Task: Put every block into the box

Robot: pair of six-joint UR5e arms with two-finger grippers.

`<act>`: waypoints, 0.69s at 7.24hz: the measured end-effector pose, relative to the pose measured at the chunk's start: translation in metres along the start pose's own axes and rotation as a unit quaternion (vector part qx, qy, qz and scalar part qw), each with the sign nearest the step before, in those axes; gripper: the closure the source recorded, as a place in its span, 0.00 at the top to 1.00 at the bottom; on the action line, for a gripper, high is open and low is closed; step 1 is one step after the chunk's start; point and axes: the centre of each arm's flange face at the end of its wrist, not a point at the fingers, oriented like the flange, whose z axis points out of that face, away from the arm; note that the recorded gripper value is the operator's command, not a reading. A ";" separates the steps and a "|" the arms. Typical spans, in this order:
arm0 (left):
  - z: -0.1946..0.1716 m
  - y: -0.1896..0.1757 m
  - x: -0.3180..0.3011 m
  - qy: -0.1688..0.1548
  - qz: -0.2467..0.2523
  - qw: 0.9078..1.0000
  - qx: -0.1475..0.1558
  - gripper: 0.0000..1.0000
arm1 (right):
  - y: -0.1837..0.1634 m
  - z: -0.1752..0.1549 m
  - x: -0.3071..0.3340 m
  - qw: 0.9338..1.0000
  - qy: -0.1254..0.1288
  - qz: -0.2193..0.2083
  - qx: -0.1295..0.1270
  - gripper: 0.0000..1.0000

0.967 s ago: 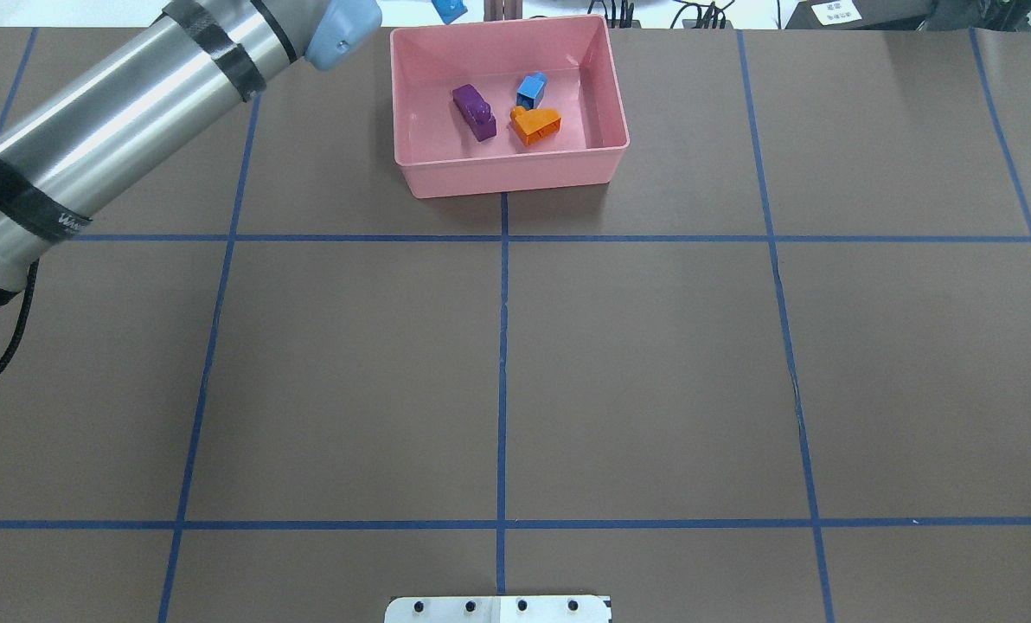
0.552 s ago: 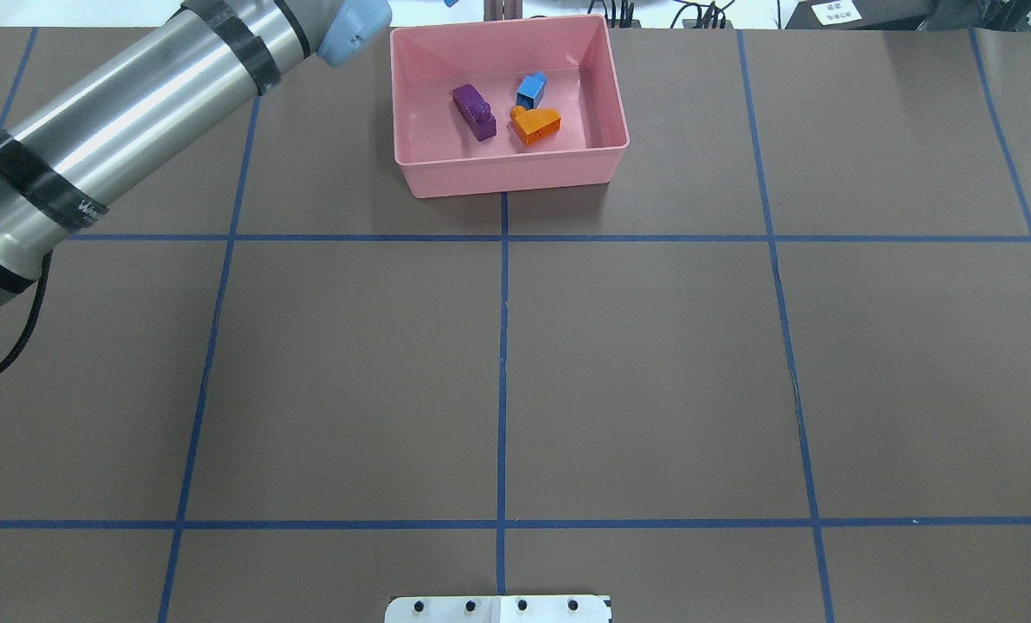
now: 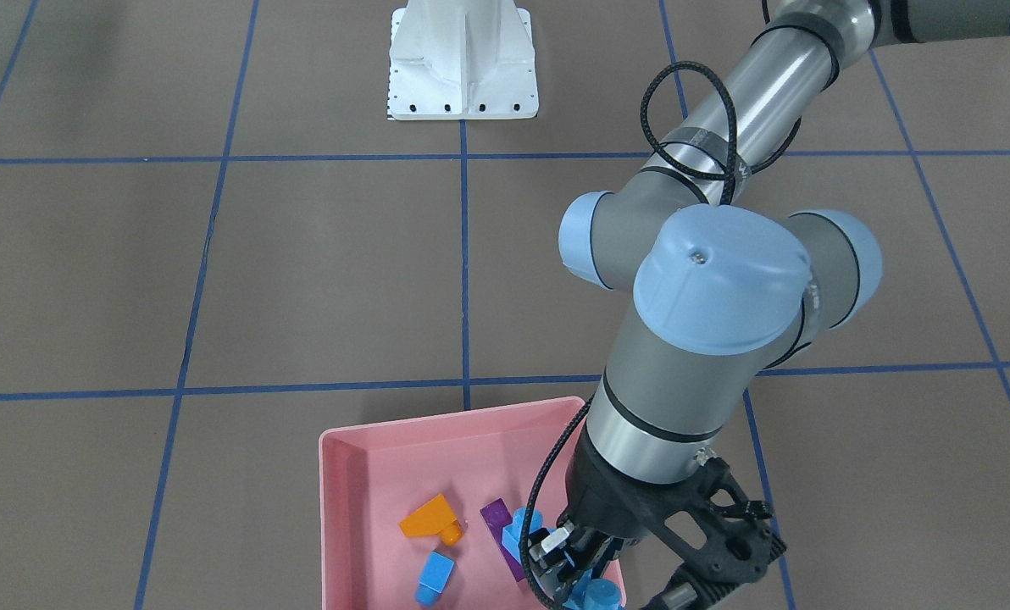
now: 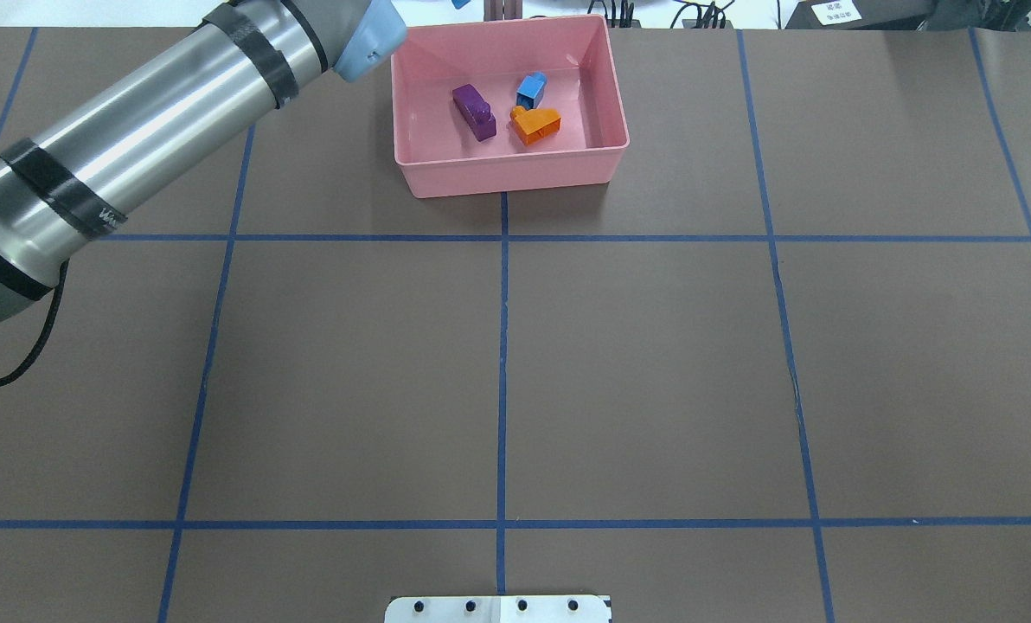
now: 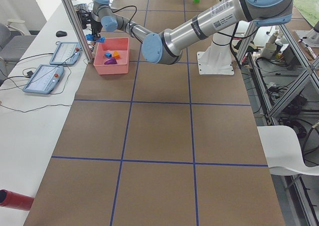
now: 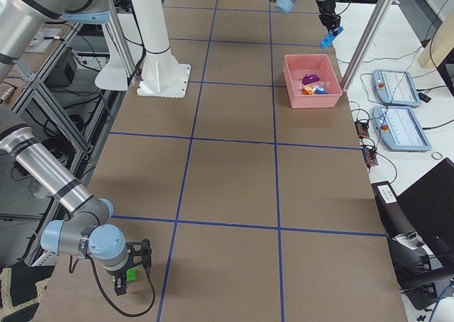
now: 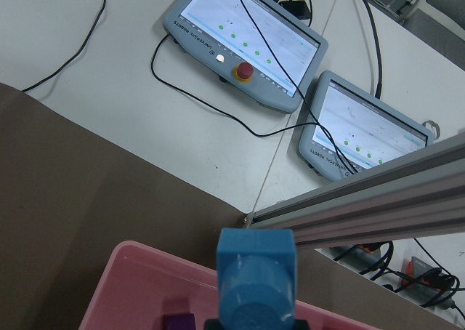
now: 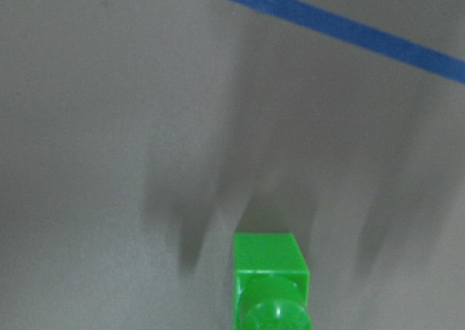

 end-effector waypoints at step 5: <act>0.051 0.068 -0.001 -0.010 0.026 0.999 0.017 1.00 | 0.008 0.005 0.003 1.000 0.003 0.012 -0.006 0.66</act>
